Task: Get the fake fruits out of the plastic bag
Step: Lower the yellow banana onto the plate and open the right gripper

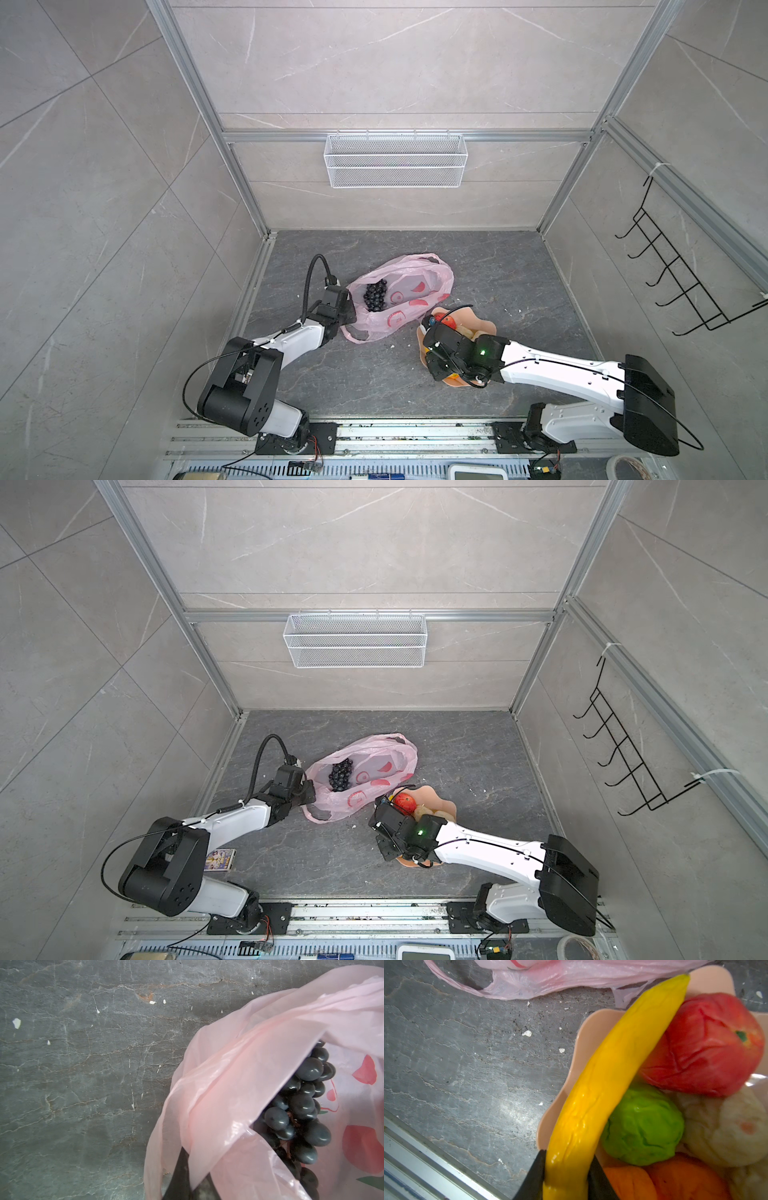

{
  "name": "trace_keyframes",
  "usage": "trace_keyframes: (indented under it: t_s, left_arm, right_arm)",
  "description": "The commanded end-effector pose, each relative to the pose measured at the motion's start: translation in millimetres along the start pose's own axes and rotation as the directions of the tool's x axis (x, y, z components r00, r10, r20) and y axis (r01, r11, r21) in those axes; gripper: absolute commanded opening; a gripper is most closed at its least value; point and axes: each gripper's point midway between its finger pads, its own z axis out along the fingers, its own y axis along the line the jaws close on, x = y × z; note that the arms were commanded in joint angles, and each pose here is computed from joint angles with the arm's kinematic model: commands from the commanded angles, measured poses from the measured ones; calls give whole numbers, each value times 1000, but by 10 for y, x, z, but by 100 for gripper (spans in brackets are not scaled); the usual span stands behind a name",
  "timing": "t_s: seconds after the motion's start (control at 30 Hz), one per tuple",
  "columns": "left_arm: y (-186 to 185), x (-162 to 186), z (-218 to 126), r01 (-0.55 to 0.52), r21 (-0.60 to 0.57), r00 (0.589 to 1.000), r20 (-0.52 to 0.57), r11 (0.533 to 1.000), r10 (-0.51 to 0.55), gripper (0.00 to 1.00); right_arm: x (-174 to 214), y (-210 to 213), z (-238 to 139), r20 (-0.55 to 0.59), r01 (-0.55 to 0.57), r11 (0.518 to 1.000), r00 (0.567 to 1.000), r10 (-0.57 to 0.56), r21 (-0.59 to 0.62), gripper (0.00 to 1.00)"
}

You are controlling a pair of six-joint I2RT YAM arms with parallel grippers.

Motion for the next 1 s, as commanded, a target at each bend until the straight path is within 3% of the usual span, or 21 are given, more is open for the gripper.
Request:
trace_keyframes:
  t_s: [0.0,0.63,0.97]
  left_arm:
    - [-11,-36,13,-11,9,1000,13,1000,11,2]
    - [-9,-36,7,-12,9,1000,13,1000,12,3]
    - [-17,-36,4,-10,14,1000,12,1000,9,3]
  right_arm:
    - [45,-33,40,0,39,999,999,-39,25,27]
    - [79,-32,60,-12,57,997,998,-57,50,43]
    - [-135,-99,-210,52,47,994,997,-52,97,51]
